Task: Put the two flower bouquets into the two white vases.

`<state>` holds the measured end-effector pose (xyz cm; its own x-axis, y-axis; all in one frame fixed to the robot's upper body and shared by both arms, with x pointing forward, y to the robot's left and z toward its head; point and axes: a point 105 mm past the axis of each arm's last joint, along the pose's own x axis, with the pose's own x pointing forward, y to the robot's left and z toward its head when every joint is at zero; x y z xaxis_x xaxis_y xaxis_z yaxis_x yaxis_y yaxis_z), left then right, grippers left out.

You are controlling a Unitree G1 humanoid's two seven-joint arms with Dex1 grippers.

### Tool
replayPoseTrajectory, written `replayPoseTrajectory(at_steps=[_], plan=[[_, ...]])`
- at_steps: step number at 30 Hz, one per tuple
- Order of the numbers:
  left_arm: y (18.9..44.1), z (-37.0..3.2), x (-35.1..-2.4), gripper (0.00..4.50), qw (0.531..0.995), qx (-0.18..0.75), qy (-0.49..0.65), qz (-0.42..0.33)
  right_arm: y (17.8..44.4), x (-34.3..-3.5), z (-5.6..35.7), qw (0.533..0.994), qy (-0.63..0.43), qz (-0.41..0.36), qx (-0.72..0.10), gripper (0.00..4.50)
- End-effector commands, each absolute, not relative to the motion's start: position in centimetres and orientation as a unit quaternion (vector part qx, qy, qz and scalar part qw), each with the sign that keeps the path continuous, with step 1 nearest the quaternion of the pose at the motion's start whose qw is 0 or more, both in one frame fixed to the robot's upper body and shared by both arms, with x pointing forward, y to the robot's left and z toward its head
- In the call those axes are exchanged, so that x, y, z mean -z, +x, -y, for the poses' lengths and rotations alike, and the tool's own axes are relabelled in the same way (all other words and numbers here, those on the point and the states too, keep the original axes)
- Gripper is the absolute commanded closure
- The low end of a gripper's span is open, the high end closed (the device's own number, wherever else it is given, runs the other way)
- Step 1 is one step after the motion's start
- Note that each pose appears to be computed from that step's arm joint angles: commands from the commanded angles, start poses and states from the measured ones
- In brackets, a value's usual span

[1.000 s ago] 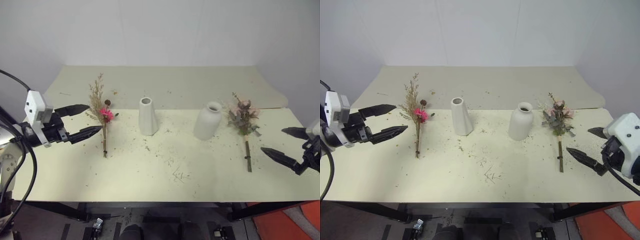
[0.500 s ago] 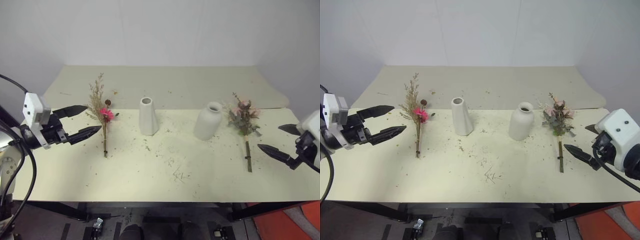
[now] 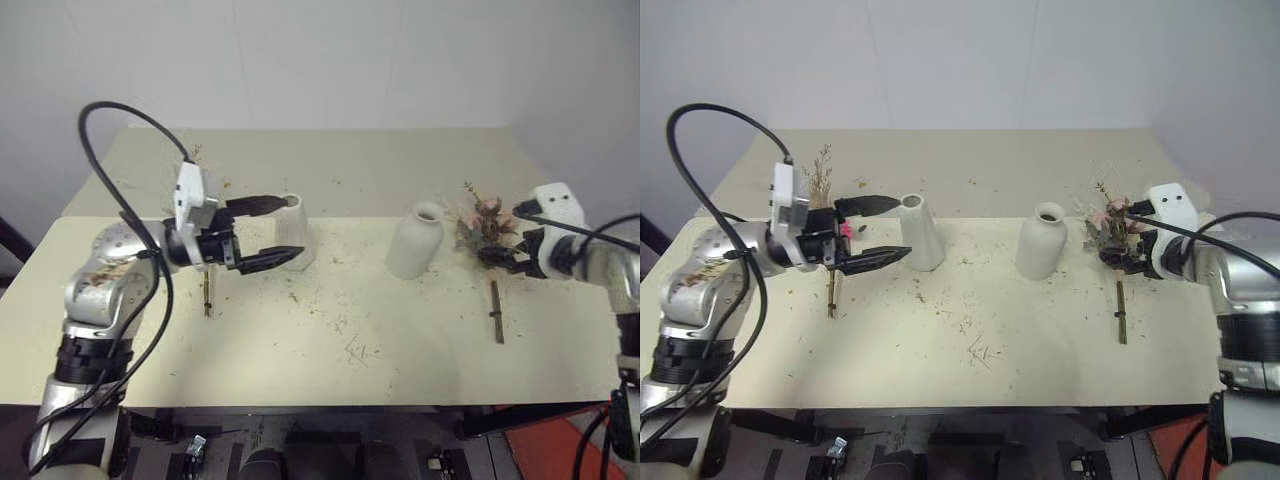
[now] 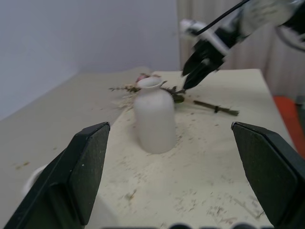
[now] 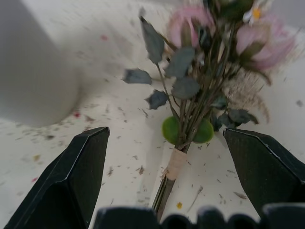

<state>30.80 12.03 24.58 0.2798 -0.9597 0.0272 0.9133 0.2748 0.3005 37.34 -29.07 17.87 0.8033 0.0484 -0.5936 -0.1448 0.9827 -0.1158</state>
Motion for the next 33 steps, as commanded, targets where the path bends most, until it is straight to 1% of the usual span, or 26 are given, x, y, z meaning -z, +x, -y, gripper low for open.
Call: replayPoseTrajectory(at_steps=[1, 9, 10, 12, 18, 19, 20, 21, 22, 23, 24, 27, 30, 32, 33], plan=[[30.4, -11.0, -25.0, 0.06, 0.778, 0.602, 0.136, 0.115, 38.3, -17.8, 30.1, 0.942, -0.082, -0.324, -0.013, 0.00], [30.0, -11.1, -24.2, 0.06, 0.786, 0.594, 0.134, 0.109, 39.2, -16.6, 31.0, 0.929, -0.074, -0.363, 0.011, 0.00], [29.9, -11.2, -24.0, 0.02, 0.789, 0.590, 0.135, 0.106, 39.2, -16.5, 31.0, 0.928, -0.071, -0.366, 0.010, 0.18], [29.9, -11.5, -23.8, 0.00, 0.794, 0.584, 0.138, 0.101, 39.2, -16.4, 31.0, 0.926, -0.068, -0.370, 0.007, 0.59], [29.8, -11.6, -23.7, 0.00, 0.798, 0.578, 0.134, 0.105, 39.3, -16.3, 30.7, 0.924, -0.059, -0.378, 0.003, 2.62], [29.8, -11.6, -23.8, 0.00, 0.798, 0.578, 0.132, 0.108, 39.4, -16.4, 30.7, 0.924, -0.055, -0.378, 0.004, 2.88], [29.8, -11.6, -23.9, 0.00, 0.798, 0.577, 0.131, 0.109, 39.4, -16.4, 30.6, 0.924, -0.056, -0.378, 0.004, 3.41], [29.9, -11.5, -23.9, 0.00, 0.799, 0.577, 0.130, 0.110, 39.4, -16.5, 30.6, 0.925, -0.055, -0.377, 0.006, 3.58], [29.9, -11.5, -23.9, 0.00, 0.799, 0.577, 0.131, 0.110, 39.4, -16.5, 30.7, 0.925, -0.054, -0.376, 0.009, 3.99], [29.9, -11.5, -23.9, 0.00, 0.799, 0.577, 0.131, 0.109, 39.5, -16.6, 30.8, 0.925, -0.056, -0.375, 0.012, 4.27], [30.0, -11.5, -23.8, 0.00, 0.799, 0.576, 0.132, 0.109, 39.5, -16.7, 31.0, 0.926, -0.057, -0.372, 0.016, 4.34], [30.0, -11.5, -23.8, 0.00, 0.799, 0.576, 0.132, 0.109, 39.8, -18.2, 31.5, 0.937, -0.046, -0.345, 0.036, 4.34], [30.1, -11.5, -23.9, 0.00, 0.798, 0.577, 0.133, 0.109, 40.5, -20.7, 32.3, 0.954, -0.037, -0.288, 0.070, 4.34], [30.2, -11.5, -23.9, 0.00, 0.798, 0.577, 0.136, 0.109, 41.1, -23.7, 32.8, 0.971, -0.075, -0.208, 0.095, 4.34], [30.2, -11.5, -23.9, 0.00, 0.798, 0.577, 0.138, 0.109, 41.4, -26.0, 32.8, 0.980, -0.089, -0.145, 0.108, 4.34]])
